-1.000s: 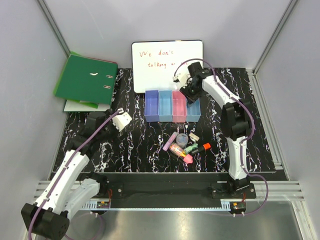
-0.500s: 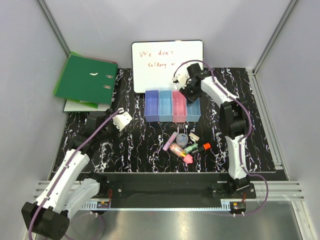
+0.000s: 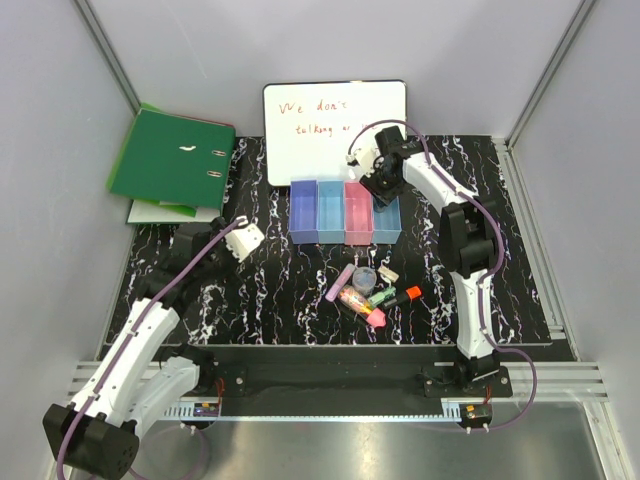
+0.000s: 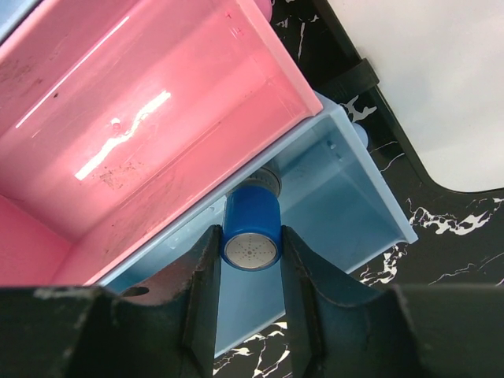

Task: Sort the stationery into containers
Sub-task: Place the stationery in the storage box, then pick up the stationery from the center of the board.

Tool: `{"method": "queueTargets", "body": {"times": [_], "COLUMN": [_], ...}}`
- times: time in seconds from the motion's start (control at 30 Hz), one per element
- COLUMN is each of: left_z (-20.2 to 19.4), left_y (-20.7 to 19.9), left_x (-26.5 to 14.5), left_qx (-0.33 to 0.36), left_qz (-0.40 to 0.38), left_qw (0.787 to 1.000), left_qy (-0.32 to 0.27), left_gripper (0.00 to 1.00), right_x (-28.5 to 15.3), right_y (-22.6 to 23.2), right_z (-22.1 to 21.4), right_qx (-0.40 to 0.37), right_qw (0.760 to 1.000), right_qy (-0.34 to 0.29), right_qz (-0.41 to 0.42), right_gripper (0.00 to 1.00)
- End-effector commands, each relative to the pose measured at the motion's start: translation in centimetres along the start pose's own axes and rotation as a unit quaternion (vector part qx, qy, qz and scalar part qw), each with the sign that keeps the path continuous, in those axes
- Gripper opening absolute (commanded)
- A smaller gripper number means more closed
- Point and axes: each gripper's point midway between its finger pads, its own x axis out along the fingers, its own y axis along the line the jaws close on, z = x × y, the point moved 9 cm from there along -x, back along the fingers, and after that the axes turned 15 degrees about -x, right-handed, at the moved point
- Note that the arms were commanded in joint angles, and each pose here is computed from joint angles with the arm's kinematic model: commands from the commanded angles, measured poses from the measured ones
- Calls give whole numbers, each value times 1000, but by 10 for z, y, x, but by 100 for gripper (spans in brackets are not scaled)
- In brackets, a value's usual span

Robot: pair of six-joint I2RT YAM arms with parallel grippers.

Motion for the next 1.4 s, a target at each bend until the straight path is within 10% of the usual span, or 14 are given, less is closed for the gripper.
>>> {"method": "queueTargets", "body": {"times": [0.0,0.67,0.87,1.1,1.37], "left_z": [15,18,14,12,12], "left_y": [3,5,5,4,3], "left_x": [-3,-9,-14,-21,-27], "left_qx": [11,18,25,26,21], "left_qz": [5,15,22,31,35], "left_qw": [999,999,999,998,998], "left_qy": [-39,-44,-43,-46,-54], "left_gripper": [99,99,99,99,99], "right_x": [-33,-79,-132,-143,-122], "right_y": [-14,-14,55,159,183], "right_z": [12,21,21,-3,-7], "right_qx": [-11,-15,-110,-253,-270], "right_qw": [998,995,991,962,955], "right_qy": [-28,-57,-73,-65,-44], "right_qz": [-49,-78,-39,72,115], "right_gripper": [41,45,45,95,100]}}
